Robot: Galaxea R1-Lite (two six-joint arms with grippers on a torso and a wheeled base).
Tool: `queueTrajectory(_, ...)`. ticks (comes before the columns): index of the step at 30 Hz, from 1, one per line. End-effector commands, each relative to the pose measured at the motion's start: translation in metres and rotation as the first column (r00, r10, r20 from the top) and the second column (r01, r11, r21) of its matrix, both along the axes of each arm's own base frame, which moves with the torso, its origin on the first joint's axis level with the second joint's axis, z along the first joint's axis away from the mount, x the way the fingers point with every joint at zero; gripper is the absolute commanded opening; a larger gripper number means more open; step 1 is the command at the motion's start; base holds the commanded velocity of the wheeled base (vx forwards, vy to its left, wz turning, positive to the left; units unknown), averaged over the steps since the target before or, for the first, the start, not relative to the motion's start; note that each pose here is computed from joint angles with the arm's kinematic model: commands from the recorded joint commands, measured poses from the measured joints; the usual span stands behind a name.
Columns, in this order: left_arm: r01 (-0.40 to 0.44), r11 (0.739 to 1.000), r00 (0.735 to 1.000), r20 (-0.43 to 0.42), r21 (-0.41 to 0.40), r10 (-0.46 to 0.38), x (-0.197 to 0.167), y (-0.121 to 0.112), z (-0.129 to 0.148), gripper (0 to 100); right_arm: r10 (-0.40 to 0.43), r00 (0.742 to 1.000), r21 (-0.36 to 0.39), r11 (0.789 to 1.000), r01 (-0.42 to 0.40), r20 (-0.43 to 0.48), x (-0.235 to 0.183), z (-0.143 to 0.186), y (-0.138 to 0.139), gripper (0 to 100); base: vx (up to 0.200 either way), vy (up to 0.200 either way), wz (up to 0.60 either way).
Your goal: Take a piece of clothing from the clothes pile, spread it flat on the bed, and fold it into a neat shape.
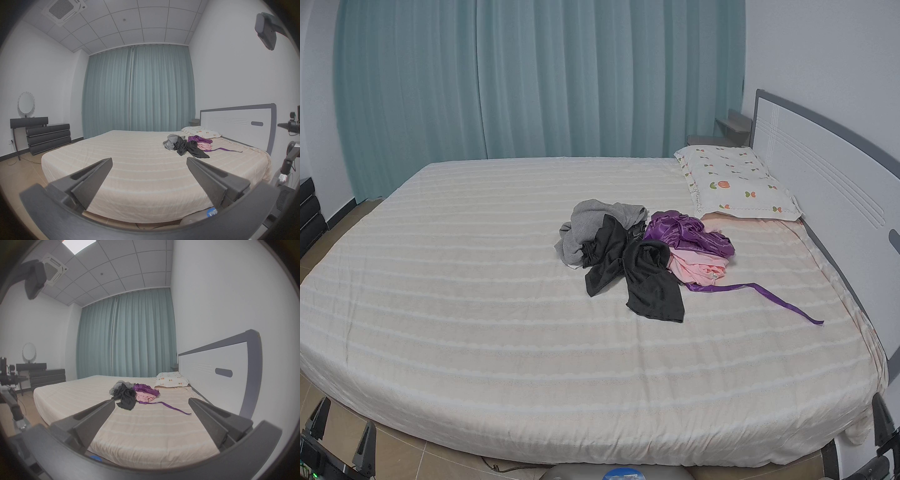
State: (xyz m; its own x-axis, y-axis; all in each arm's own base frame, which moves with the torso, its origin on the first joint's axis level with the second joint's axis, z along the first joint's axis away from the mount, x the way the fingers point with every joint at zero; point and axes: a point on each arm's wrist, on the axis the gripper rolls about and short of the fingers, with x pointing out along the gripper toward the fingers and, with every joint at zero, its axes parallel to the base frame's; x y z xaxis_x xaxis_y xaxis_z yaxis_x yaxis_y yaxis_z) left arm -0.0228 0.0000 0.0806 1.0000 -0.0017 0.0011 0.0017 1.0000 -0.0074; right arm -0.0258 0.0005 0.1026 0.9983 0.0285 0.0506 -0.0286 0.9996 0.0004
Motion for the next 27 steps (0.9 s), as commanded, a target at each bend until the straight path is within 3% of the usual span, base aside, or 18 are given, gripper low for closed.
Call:
queueTrajectory(1,0.000,1.000,1.000,-0.006,0.000,0.000,0.000,0.000,-0.005,100,0.037,0.982,0.051,0.998,-0.028,-0.184,0.042,0.062,0.001,100,0.000,0.000,0.00)
queueTrajectory(2,0.000,1.000,1.000,-0.006,0.000,0.000,0.000,0.000,-0.005,100,0.044,0.977,0.053,0.998,-0.034,-0.207,0.045,0.061,0.001,100,0.000,0.000,0.00)
queueTrajectory(3,0.000,1.000,1.000,-0.006,0.000,0.000,0.000,0.000,-0.005,100,0.075,0.943,0.072,0.996,-0.054,-0.326,0.067,0.056,0.003,100,0.000,0.000,0.00)
queueTrajectory(5,0.000,1.000,1.000,-0.006,0.000,0.000,0.000,0.000,-0.005,100,0.109,0.903,0.121,0.991,-0.064,-0.415,0.091,0.054,0.006,100,0.000,0.000,0.00)
queueTrajectory(9,0.000,1.000,1.000,-0.006,0.000,0.000,0.000,0.000,-0.005,100,0.188,0.843,0.235,0.969,-0.075,-0.504,0.148,0.051,0.021,100,0.000,0.000,0.00)
queueTrajectory(12,0.000,1.000,1.000,-0.006,0.000,0.000,0.000,0.000,-0.005,100,0.204,0.808,0.271,0.961,-0.057,-0.553,0.188,0.041,0.030,100,0.000,0.000,0.00)
queueTrajectory(14,0.000,1.000,1.000,-0.006,0.000,0.000,0.000,0.000,-0.005,100,0.205,0.772,0.276,0.960,-0.040,-0.601,0.235,0.023,0.040,100,0.000,0.000,0.00)
queueTrajectory(17,0.000,1.000,1.000,-0.006,0.000,0.000,0.000,0.000,-0.005,100,0.200,0.768,0.276,0.961,-0.032,-0.608,0.273,0.009,0.047,100,0.000,0.000,0.00)
queueTrajectory(19,0.000,1.000,1.000,-0.004,0.000,0.000,0.000,0.000,-0.005,100,0.195,0.773,0.290,0.957,-0.015,-0.604,0.321,-0.014,0.055,100,0.000,0.000,0.00)
queueTrajectory(27,0.000,1.000,1.000,-0.006,0.000,0.000,0.000,0.000,-0.005,100,0.173,0.789,0.346,0.937,0.053,-0.589,0.416,-0.058,0.088,100,0.000,0.000,0.00)
